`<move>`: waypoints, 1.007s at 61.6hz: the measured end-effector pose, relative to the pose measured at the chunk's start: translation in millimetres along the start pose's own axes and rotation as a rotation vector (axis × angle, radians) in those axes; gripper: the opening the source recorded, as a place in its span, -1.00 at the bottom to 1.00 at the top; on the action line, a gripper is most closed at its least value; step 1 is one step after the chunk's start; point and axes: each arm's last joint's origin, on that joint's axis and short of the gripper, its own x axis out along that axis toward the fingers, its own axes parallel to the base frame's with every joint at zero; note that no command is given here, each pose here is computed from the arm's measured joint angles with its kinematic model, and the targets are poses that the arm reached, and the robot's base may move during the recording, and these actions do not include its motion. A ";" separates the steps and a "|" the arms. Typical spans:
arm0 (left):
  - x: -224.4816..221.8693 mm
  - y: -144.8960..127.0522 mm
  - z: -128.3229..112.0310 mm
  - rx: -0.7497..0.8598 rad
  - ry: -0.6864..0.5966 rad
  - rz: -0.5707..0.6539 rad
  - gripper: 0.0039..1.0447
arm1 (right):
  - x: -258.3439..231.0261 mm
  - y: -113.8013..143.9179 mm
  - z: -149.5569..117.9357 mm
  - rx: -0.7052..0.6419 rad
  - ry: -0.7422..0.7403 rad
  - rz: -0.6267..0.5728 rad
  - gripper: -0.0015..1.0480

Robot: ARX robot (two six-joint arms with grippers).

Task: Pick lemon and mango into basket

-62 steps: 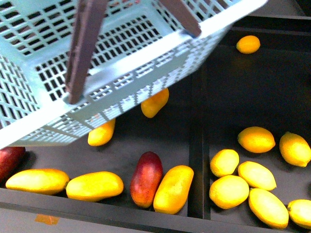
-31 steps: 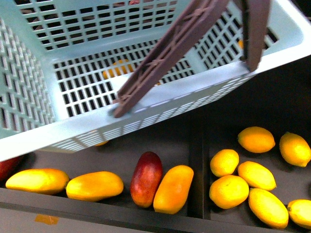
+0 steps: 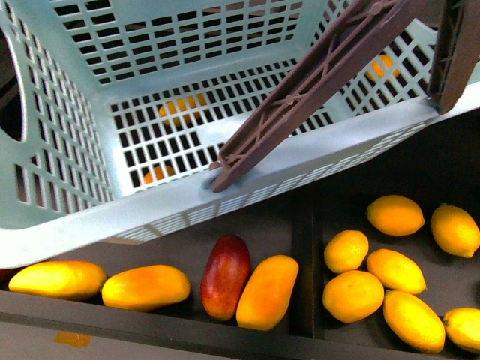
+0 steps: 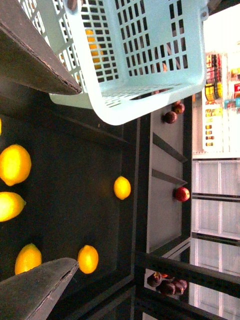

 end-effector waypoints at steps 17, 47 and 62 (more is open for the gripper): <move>0.5 -0.7 -1.3 -0.003 0.006 -0.003 -0.91 | 24.7 -23.6 -3.7 0.323 0.437 -0.207 0.83; 0.5 -0.4 -0.9 -0.002 0.006 -0.002 -0.91 | 134.5 -73.2 -63.6 0.020 0.602 -0.210 0.83; 0.5 -0.2 -0.6 -0.001 0.000 0.001 -0.91 | 165.5 -81.5 -117.2 -0.110 0.790 -0.159 0.83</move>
